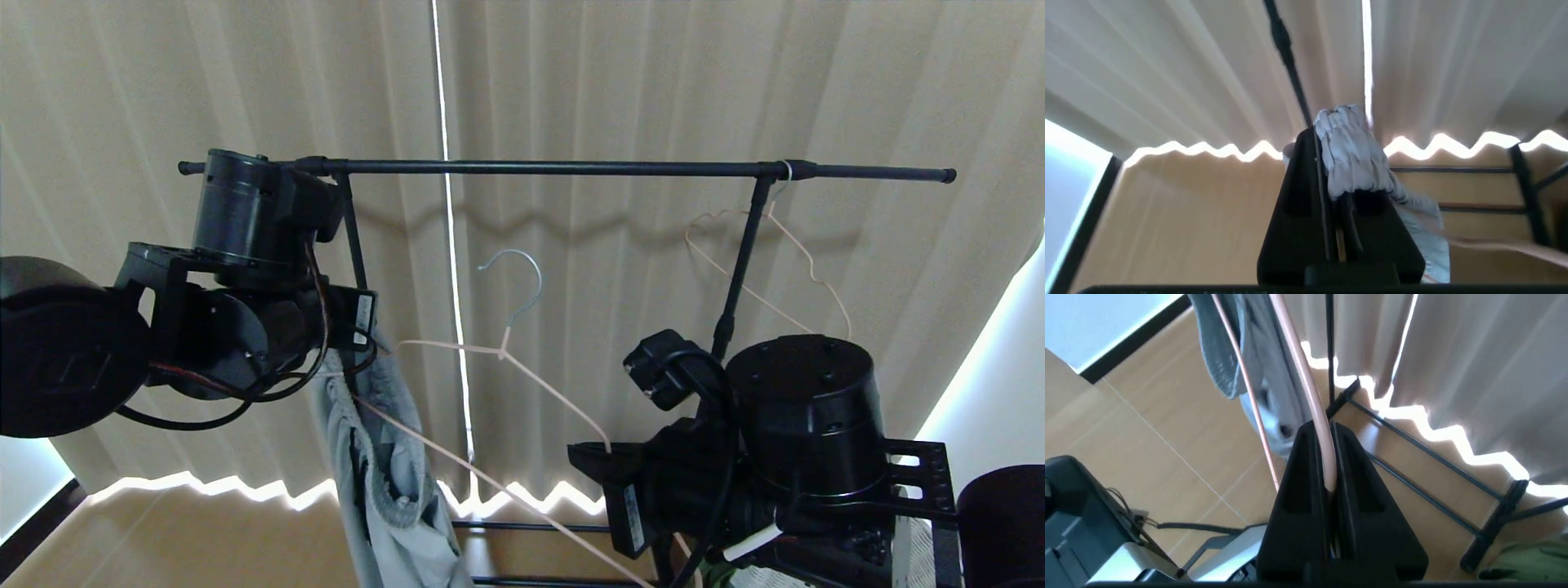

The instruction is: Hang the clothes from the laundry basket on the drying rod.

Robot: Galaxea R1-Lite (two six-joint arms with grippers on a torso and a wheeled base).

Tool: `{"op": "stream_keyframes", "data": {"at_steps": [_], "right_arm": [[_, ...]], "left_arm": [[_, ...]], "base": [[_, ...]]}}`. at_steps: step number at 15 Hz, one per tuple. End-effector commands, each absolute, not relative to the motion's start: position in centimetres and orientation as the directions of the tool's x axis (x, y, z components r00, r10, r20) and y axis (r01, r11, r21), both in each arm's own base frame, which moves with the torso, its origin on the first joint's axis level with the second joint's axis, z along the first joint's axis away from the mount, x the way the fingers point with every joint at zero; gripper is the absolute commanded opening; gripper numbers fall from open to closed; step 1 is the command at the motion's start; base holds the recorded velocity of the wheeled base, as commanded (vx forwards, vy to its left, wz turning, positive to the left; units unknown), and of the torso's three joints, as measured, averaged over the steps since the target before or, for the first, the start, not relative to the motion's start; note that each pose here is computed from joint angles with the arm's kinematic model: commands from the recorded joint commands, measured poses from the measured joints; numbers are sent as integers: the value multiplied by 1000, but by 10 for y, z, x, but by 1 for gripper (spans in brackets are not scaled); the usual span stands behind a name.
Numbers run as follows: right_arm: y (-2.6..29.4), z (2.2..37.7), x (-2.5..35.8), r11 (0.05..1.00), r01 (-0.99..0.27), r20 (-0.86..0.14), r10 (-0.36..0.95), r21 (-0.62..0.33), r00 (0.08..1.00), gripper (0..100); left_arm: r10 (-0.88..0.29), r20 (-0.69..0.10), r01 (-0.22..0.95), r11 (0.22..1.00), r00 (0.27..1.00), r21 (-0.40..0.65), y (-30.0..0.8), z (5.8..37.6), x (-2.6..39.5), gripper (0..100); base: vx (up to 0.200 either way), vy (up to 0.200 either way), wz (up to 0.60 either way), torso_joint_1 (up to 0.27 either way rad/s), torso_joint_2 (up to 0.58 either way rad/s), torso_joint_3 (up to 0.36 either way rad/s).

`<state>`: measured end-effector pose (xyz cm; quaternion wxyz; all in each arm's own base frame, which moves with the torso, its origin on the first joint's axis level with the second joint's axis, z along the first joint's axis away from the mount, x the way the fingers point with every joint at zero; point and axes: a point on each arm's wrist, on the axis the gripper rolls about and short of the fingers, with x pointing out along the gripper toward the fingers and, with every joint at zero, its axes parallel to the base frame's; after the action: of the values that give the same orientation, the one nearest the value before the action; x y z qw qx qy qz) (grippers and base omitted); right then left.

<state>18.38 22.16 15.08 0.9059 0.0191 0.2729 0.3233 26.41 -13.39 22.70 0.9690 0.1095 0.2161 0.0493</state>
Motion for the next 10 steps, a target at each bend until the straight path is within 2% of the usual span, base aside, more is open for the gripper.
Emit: {"op": "stream_keyframes", "data": {"at_steps": [1,6,10], "right_arm": [[226,141,188,799,-566,-506,580,201,639,0],[224,141,193,818,-529,-507,563,227,653,0],[223,142,195,819,-524,-492,565,235,662,0]], "left_arm": [[122,-409,-36,977,904,212,-141,231,261,0],[97,-454,-40,990,886,132,-149,244,250,0],[-5,-454,35,998,891,57,-177,247,233,0]], "base": [[0,0,0,0,0,0],[0,0,0,0,0,0],[0,0,0,0,0,0]]}}
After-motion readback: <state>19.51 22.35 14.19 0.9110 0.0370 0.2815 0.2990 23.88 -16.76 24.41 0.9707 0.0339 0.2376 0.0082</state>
